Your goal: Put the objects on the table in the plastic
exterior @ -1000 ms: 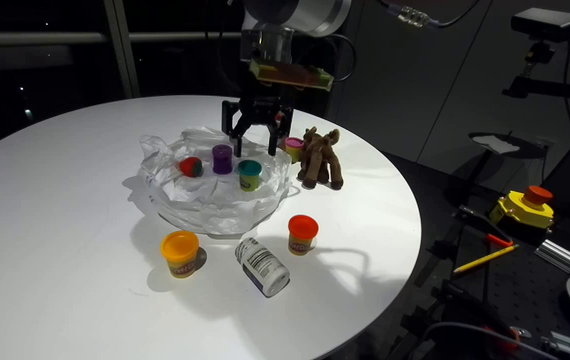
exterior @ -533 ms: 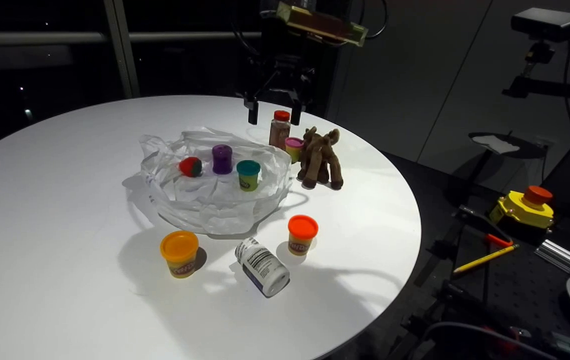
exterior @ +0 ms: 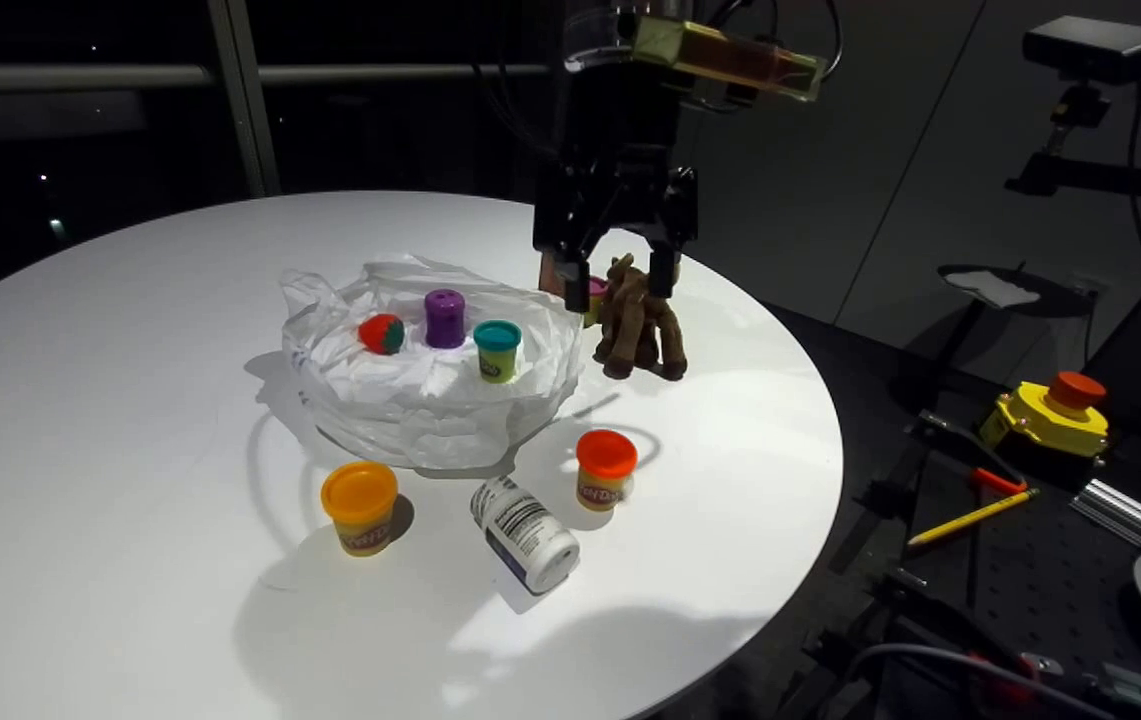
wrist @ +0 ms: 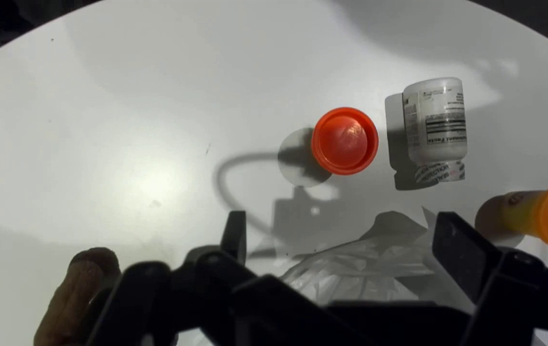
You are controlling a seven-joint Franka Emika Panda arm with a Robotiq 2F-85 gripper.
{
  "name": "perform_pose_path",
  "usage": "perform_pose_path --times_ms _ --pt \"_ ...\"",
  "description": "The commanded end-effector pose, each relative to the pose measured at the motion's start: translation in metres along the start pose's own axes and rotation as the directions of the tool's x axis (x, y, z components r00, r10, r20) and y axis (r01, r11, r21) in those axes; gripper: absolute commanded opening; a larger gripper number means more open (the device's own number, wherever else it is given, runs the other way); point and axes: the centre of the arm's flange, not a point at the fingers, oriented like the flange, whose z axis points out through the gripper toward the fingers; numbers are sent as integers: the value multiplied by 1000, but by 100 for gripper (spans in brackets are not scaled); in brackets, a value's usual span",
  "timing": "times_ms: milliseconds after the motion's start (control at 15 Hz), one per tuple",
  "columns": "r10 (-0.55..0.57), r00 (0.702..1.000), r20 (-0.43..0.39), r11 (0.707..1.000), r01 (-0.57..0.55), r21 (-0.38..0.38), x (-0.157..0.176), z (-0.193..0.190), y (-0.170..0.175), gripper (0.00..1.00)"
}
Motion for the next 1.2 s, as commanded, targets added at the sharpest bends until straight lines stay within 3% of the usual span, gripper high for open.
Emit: perform_pose_path --times_ms 0,467,1133 --pt "-37 999 23 998 38 -56 -27 26 -17 100" --pt "-129 991 25 987 131 -92 -51 86 -55 100" --pt "-165 983 -74 974 151 -168 -52 122 -58 100"
